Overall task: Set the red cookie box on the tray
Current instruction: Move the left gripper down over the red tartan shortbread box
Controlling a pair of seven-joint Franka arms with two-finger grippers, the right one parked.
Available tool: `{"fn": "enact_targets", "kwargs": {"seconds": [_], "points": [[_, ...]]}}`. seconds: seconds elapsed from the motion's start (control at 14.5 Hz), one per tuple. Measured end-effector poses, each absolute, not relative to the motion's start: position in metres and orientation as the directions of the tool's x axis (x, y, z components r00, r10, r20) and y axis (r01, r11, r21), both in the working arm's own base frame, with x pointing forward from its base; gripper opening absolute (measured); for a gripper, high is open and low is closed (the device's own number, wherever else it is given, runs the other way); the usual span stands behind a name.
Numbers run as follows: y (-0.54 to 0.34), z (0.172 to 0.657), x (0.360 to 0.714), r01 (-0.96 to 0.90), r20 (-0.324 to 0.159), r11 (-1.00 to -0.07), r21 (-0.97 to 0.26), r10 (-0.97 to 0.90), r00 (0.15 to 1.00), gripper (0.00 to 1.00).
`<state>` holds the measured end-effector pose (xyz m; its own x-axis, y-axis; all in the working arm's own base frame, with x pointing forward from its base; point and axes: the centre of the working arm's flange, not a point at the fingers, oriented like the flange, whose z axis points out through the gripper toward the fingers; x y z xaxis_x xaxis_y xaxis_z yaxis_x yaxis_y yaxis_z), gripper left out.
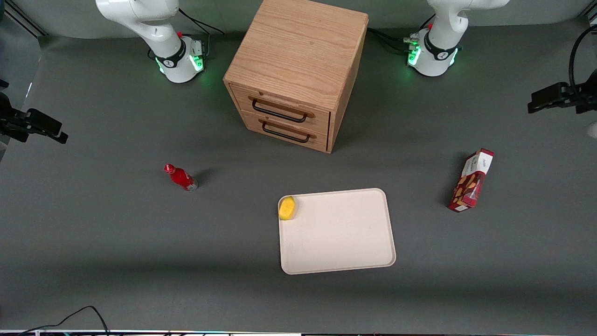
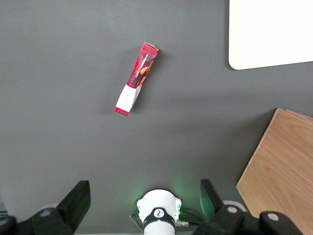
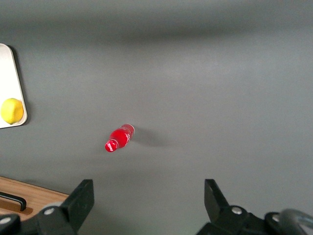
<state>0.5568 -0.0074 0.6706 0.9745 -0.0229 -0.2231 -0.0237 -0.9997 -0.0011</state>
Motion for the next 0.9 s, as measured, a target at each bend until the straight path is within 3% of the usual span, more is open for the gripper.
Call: {"fn": "enact_targets", "kwargs": {"seconds": [0.28, 0.41, 0.69, 0.9], "points": [[-0.004, 0.662, 0.562, -0.018, -0.239, -1.0, -0.023, -0.012, 0.971, 1.0], [0.0, 0.635, 0.575, -0.127, -0.241, -0.992, -0.016, -0.119, 0.963, 1.0], [0.029, 0.495, 0.605, -0.374, -0.254, -0.926, 0.043, -0.372, 0.893, 1.0], [0.034, 0.364, 0.596, -0.451, -0.201, -0.892, 0.036, -0.449, 0.871, 1.0]]}}
